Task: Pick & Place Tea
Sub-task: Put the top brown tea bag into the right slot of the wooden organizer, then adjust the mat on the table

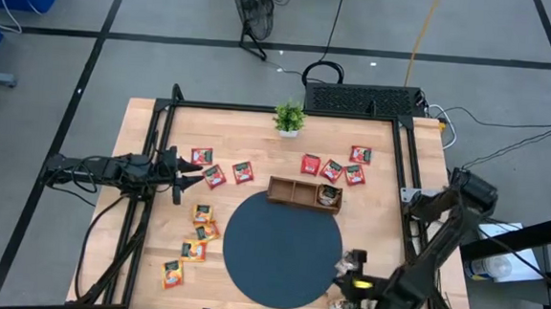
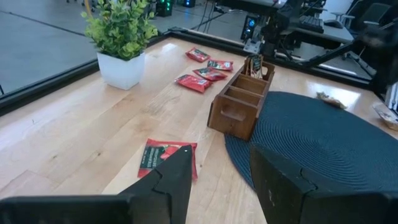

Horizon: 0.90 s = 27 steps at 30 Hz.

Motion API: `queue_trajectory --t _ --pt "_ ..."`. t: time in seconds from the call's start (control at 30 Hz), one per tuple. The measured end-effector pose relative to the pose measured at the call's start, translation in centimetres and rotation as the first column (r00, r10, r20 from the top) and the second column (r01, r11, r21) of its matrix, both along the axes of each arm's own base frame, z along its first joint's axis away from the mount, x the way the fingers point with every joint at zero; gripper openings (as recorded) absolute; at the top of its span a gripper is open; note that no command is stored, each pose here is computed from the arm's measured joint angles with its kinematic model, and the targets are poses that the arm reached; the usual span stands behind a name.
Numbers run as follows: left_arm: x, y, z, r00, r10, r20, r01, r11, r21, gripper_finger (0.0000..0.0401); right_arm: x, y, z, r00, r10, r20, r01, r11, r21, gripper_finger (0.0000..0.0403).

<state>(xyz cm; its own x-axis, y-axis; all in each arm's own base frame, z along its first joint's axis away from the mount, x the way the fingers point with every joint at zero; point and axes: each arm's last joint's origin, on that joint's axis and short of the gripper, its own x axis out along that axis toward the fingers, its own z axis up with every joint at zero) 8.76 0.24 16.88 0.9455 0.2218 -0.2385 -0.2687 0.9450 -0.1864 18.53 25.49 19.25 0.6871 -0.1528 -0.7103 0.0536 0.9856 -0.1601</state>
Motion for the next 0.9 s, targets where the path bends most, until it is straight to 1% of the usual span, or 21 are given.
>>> queue_trajectory --t 0.03,0.07,0.1,0.2,0.27,0.3,0.37,0.43,0.53,0.57,0.6,0.67,0.8,0.9 --pt "0.0 0.0 0.0 1.0 0.0 0.001 0.0 1.0 0.0 0.0161 -0.2 -0.2 0.3 0.998 -0.028 0.06 0.027 0.999 0.031 0.0006" --pt "0.0 0.0 0.0 1.0 0.0 0.001 0.0 1.0 0.0 0.0161 -0.4 -0.4 0.3 0.995 -0.039 0.091 0.034 0.998 0.055 0.0012" --pt "0.0 0.0 0.0 1.0 0.0 0.0 0.0 1.0 0.0 0.0161 -0.5 -0.7 0.1 0.995 -0.036 0.091 0.028 0.996 0.083 0.002" --pt "0.0 0.0 0.0 1.0 0.0 0.002 0.0 1.0 0.0 0.0161 -0.4 -1.8 0.2 1.0 0.007 0.015 -0.01 0.977 0.212 0.0061" --pt "0.0 0.0 0.0 1.0 0.0 0.005 0.0 1.0 0.0 0.0161 0.0 -2.5 -0.9 0.999 0.014 -0.049 0.0 0.96 0.279 0.0102" --pt "0.0 0.0 0.0 1.0 0.0 0.004 0.0 1.0 0.0 0.0161 0.1 -2.8 -1.7 0.997 0.018 -0.078 0.006 0.956 0.292 0.0126" --pt "0.0 0.0 0.0 1.0 0.0 0.002 0.0 1.0 0.0 0.0161 0.5 -3.4 -2.9 0.993 0.034 -0.111 0.0 0.957 0.289 0.0177" --pt "0.0 0.0 0.0 1.0 0.0 0.002 0.0 1.0 0.0 0.0161 0.7 -4.1 -3.7 0.989 0.026 -0.145 0.013 0.965 0.262 0.0226" --pt "0.0 0.0 0.0 1.0 0.0 0.002 0.0 1.0 0.0 0.0161 0.5 -5.6 -5.4 0.964 -0.026 -0.264 0.082 0.976 0.201 0.0274" --pt "0.0 0.0 0.0 1.0 0.0 0.002 0.0 1.0 0.0 0.0161 0.5 -6.0 -5.7 0.956 -0.042 -0.291 0.1 0.977 0.188 0.0281" --pt "0.0 0.0 0.0 1.0 0.0 0.002 0.0 1.0 0.0 0.0161 0.7 -6.2 -5.8 0.951 -0.048 -0.306 0.113 0.974 0.199 0.0286" --pt "0.0 0.0 0.0 1.0 0.0 0.002 0.0 1.0 0.0 0.0161 0.8 -6.4 -6.1 0.945 -0.064 -0.321 0.133 0.971 0.197 0.0288" --pt "0.0 0.0 0.0 1.0 0.0 0.004 0.0 1.0 0.0 0.0161 0.8 -6.6 -6.9 0.935 -0.07 -0.348 0.14 0.974 0.18 0.0274" --pt "0.0 0.0 0.0 1.0 0.0 0.002 0.0 1.0 0.0 0.0161 0.7 -6.7 -7.5 0.918 -0.086 -0.387 0.169 0.968 0.185 0.0257"
